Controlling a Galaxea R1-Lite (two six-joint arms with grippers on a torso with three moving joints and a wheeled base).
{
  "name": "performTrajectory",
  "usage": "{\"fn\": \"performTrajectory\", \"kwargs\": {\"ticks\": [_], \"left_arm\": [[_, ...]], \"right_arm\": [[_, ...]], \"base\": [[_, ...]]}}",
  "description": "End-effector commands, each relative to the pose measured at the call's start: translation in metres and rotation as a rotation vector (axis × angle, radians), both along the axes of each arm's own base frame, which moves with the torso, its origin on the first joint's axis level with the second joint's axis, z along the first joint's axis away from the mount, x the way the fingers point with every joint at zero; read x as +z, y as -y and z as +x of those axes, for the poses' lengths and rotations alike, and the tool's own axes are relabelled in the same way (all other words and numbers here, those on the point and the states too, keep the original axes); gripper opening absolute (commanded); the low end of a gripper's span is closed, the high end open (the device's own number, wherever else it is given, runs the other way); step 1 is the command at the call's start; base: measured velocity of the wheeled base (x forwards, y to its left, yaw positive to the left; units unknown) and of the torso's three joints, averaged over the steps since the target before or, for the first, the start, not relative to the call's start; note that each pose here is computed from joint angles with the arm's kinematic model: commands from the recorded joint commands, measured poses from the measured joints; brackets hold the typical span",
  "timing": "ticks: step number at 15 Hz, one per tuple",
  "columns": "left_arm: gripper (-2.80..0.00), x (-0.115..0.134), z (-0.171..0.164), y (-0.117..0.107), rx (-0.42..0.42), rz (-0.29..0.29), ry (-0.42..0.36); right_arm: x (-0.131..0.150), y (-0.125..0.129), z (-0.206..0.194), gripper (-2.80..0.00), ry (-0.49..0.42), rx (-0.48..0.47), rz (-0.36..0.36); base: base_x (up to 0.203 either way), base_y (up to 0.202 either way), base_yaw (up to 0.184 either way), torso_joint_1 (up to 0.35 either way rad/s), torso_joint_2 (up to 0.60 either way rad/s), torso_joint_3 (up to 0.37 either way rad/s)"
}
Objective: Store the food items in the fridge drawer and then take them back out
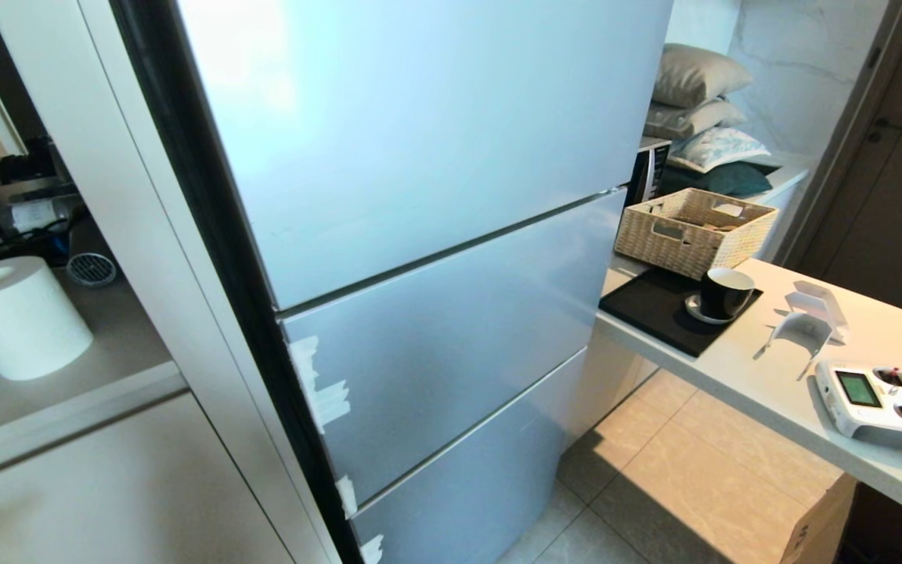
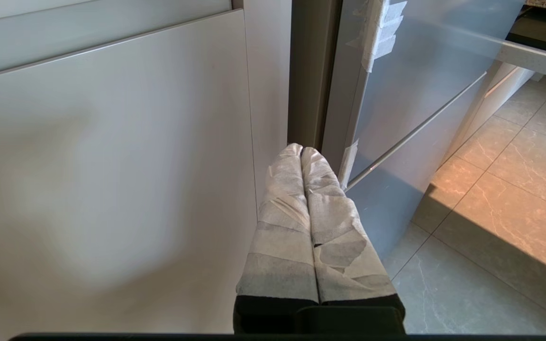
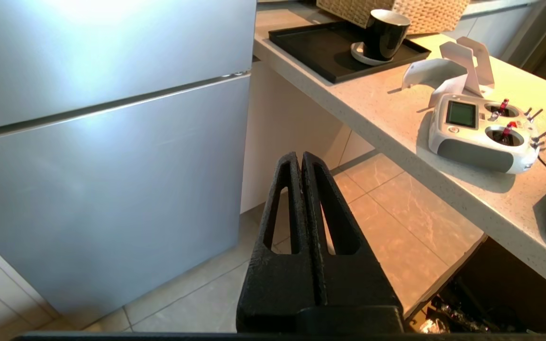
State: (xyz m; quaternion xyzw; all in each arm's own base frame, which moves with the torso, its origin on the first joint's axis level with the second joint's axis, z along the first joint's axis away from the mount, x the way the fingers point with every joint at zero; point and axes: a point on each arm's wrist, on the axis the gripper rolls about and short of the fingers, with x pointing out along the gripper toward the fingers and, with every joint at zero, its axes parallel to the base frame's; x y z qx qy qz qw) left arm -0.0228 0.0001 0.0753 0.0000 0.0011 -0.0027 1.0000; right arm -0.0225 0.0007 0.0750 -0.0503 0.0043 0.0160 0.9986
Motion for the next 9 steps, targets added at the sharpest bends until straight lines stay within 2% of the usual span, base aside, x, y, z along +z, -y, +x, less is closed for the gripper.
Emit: {"fn": "performTrajectory", "kwargs": {"ticks": [1, 6, 9], "left_arm": [[-2.8, 0.0, 0.0001, 0.0, 0.001, 0.0, -0.001], [-2.8, 0.0, 0.0, 0.0, -0.002, 0.0, 0.001], [-2.8, 0.0, 0.0, 0.0, -0.001, 0.0, 0.001]], "right_arm": [[-0.0001, -0.0001, -0.0003, -2.8, 0.004, 0.004, -0.008], [-0.0001, 0.0001, -0.0003, -2.8, 0.004, -0.003, 0.0], [0.0001, 0.0002, -0.0003, -2.8, 0.005, -0.007, 0.056]], "base": [[0.0, 0.0, 0.0, 0.0, 0.0, 0.0], [0.0, 0.0, 0.0, 0.0, 0.0, 0.0], [0.0, 0.0, 0.0, 0.0, 0.0, 0.0]]}}
